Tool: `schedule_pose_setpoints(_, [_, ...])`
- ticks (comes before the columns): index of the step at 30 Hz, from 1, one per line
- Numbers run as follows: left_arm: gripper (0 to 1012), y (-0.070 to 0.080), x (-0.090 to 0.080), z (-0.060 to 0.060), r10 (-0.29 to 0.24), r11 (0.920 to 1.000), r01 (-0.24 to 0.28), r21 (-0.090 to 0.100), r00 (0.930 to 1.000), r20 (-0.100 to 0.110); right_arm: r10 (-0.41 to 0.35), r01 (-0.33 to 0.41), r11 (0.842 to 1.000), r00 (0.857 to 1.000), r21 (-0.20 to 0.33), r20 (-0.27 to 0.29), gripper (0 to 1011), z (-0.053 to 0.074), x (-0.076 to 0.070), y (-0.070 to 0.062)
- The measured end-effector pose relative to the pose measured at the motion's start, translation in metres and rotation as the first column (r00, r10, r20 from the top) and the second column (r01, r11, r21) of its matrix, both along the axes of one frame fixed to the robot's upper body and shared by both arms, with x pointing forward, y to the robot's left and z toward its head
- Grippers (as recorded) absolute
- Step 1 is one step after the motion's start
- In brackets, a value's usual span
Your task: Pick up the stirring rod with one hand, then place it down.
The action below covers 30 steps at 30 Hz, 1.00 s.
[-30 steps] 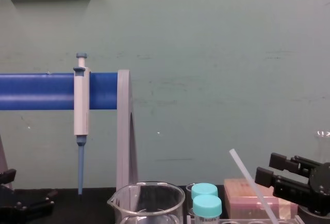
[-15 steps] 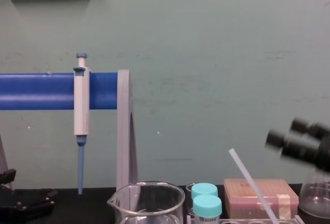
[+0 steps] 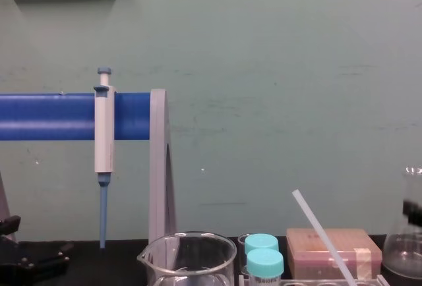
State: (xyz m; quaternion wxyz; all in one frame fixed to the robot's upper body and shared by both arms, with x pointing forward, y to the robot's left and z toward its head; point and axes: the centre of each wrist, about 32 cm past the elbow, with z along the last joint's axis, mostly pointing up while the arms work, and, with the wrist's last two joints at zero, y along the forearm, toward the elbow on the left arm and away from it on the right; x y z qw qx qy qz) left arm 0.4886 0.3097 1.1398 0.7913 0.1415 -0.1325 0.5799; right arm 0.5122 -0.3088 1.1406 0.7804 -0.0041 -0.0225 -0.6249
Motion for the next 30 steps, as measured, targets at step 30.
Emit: schedule_pose_setpoints(30, [1000,0.0000,0.0000,0.0000,0.000,1.0000,0.000,0.000,1.0000,0.000,-0.014,0.013,1.000,0.997,-0.016,-0.070,1000,-0.0038,-0.0001,0.0010])
